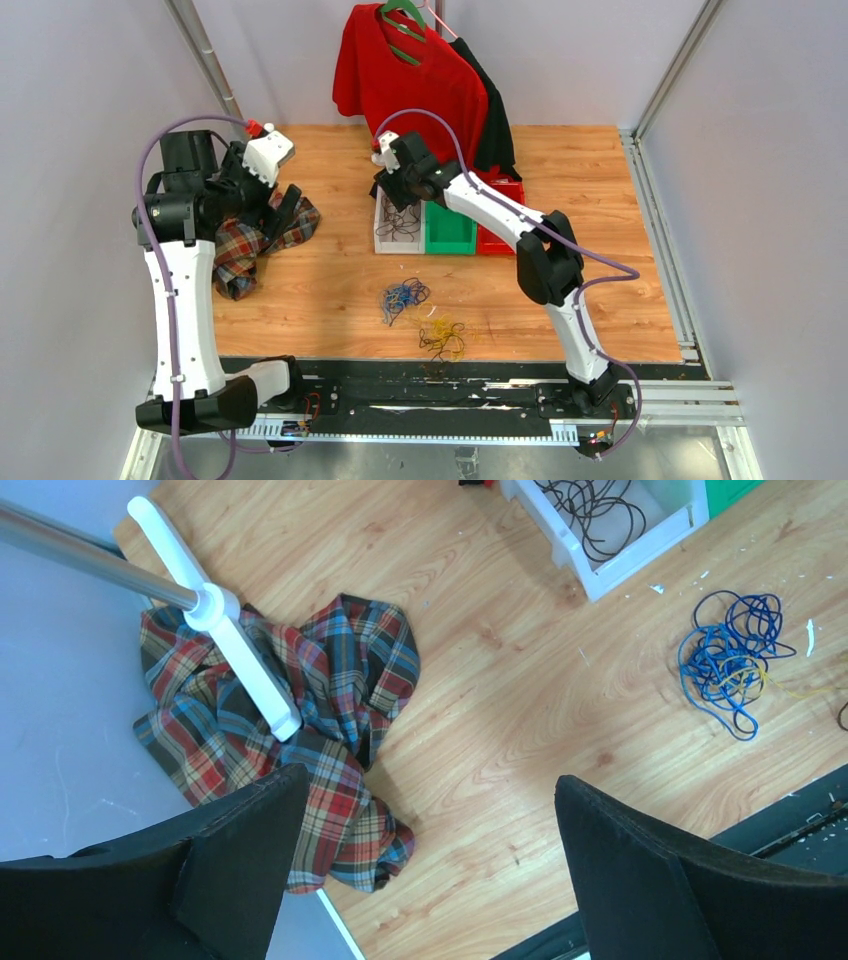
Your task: Untangle the cables
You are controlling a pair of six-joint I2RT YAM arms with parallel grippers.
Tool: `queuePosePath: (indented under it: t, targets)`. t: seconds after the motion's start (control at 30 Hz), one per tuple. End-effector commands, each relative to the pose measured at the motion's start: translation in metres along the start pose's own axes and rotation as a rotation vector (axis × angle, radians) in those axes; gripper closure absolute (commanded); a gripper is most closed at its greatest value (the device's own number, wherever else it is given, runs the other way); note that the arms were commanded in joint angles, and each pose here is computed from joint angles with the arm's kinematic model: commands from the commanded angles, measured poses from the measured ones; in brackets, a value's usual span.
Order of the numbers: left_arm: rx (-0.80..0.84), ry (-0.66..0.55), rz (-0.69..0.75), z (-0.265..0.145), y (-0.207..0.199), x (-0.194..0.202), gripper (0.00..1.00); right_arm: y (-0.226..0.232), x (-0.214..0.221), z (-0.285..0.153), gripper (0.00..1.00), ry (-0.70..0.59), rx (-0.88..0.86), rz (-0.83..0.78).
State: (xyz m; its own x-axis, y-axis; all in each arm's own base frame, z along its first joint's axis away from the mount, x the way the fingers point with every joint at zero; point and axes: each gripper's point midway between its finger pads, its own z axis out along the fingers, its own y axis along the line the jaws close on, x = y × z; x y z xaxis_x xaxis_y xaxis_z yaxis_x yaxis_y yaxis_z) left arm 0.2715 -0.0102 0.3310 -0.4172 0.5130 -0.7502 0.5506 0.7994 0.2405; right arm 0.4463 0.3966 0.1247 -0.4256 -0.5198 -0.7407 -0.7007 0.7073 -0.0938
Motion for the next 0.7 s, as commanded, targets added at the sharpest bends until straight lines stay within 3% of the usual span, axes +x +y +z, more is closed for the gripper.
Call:
queuePosePath:
  t: [0.0, 0.17, 0.3, 0.5, 0.67]
  targets:
    - [0.002, 0.008, 0.004, -0.004, -0.004, 0.007, 0.02, -0.003, -0.014, -0.037, 0.42, -0.001, 0.021, -0.031]
    - [0.025, -0.001, -0.006, -0.005, -0.012, 0.008, 0.02, -0.004, -0.022, -0.067, 0.39, -0.021, 0.035, -0.017]
    - [0.064, 0.017, -0.027, 0.001, -0.020, 0.016, 0.02, 0.010, -0.004, -0.097, 0.36, 0.008, 0.045, 0.019]
    - [0.149, 0.011, -0.044, 0.008, -0.039, 0.025, 0.02, 0.050, 0.067, -0.138, 0.36, 0.113, 0.025, 0.149]
    - [0.240, -0.013, -0.065, 0.014, -0.058, 0.031, 0.02, 0.093, 0.121, -0.159, 0.36, 0.174, -0.059, 0.136]
